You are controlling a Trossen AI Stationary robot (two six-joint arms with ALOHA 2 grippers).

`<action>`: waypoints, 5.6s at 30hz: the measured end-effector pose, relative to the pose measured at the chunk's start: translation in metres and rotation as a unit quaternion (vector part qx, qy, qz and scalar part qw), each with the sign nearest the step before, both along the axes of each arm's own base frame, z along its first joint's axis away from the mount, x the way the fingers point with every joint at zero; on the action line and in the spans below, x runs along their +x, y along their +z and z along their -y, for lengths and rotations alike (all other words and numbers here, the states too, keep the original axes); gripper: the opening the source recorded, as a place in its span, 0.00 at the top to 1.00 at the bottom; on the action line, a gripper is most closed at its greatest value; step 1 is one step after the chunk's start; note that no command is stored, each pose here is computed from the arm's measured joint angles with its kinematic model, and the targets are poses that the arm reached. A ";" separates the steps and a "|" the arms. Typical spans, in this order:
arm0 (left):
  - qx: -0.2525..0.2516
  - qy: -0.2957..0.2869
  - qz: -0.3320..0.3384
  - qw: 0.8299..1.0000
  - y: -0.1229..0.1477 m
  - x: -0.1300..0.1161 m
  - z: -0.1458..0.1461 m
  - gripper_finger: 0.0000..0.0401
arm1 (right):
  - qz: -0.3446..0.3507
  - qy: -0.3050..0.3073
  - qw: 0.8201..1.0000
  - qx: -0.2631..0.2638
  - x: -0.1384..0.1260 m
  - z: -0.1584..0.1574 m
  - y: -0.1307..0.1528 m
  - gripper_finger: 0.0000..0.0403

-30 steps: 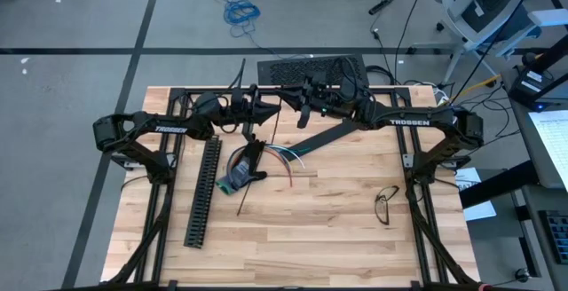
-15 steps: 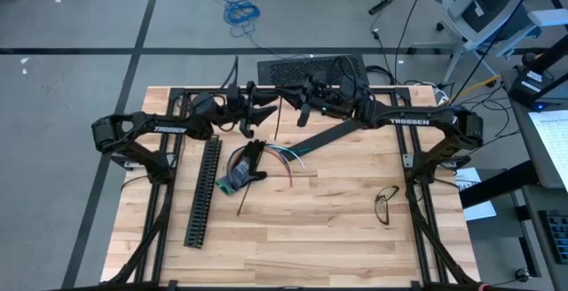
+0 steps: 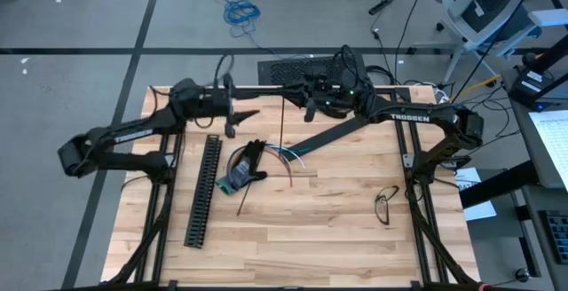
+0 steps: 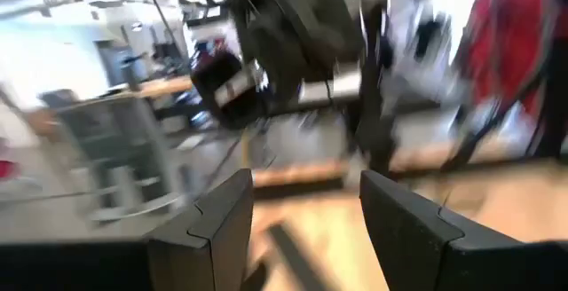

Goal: Ziptie cables
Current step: Wrap the cable wires with the black zip tie

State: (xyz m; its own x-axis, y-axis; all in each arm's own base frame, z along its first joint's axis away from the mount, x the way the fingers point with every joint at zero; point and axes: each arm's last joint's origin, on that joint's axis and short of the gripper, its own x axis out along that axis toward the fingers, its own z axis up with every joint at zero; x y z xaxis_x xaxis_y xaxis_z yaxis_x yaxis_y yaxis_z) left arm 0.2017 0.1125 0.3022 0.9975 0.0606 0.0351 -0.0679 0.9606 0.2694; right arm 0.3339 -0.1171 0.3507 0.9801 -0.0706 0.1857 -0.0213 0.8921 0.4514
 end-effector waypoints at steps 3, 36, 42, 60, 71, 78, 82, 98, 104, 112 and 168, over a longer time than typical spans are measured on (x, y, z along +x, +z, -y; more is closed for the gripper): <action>0.105 0.021 -0.058 0.993 -0.005 -0.002 0.016 0.49 | 0.017 -0.041 0.995 0.092 -0.001 0.005 0.000 1.00; 0.558 -0.081 -0.132 0.815 -0.016 0.008 0.131 0.49 | 0.067 0.023 0.853 0.517 0.049 -0.030 -0.050 1.00; 0.559 -0.101 -0.127 0.814 -0.017 0.007 0.136 0.49 | 0.070 0.010 0.853 0.517 0.054 -0.035 -0.056 1.00; 0.527 -0.156 -0.102 0.829 -0.019 0.005 0.154 0.49 | 0.067 -0.005 0.876 0.478 0.048 -0.015 -0.055 1.00; 0.527 -0.170 -0.127 0.823 -0.025 0.004 0.154 0.51 | 0.057 0.010 0.881 0.469 0.048 -0.014 -0.055 1.00; 0.527 -0.172 -0.126 0.823 -0.025 0.004 0.154 0.64 | 0.059 0.010 0.879 0.472 0.048 -0.013 -0.054 1.00; 0.526 -0.176 -0.128 0.822 -0.026 0.005 0.154 0.67 | 0.064 0.006 0.875 0.479 0.048 -0.013 -0.054 1.00; 0.548 -0.126 -0.181 0.807 -0.040 0.022 0.152 0.67 | 0.079 0.009 0.875 0.477 0.047 -0.014 -0.051 1.00; 0.546 -0.130 -0.172 0.810 -0.037 0.020 0.152 0.67 | 0.079 0.010 0.876 0.477 0.047 -0.014 -0.051 1.00; 0.546 -0.131 -0.172 0.810 -0.037 0.020 0.152 0.75 | 0.079 0.008 0.876 0.475 0.047 -0.013 -0.051 1.00; -0.563 -0.268 -0.110 0.774 -0.019 0.053 0.059 1.00 | -0.097 -0.016 0.963 -0.251 0.033 -0.014 -0.046 1.00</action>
State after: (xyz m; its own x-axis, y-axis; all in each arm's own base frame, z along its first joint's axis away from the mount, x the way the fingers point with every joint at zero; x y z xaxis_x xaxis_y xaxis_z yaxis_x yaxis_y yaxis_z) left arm 0.2547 0.0537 0.2837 0.8649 -0.4945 0.0863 0.3497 0.4703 -0.8103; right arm 0.3668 -0.1032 0.3044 0.9986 -0.0497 0.0168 0.0504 0.9977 -0.0449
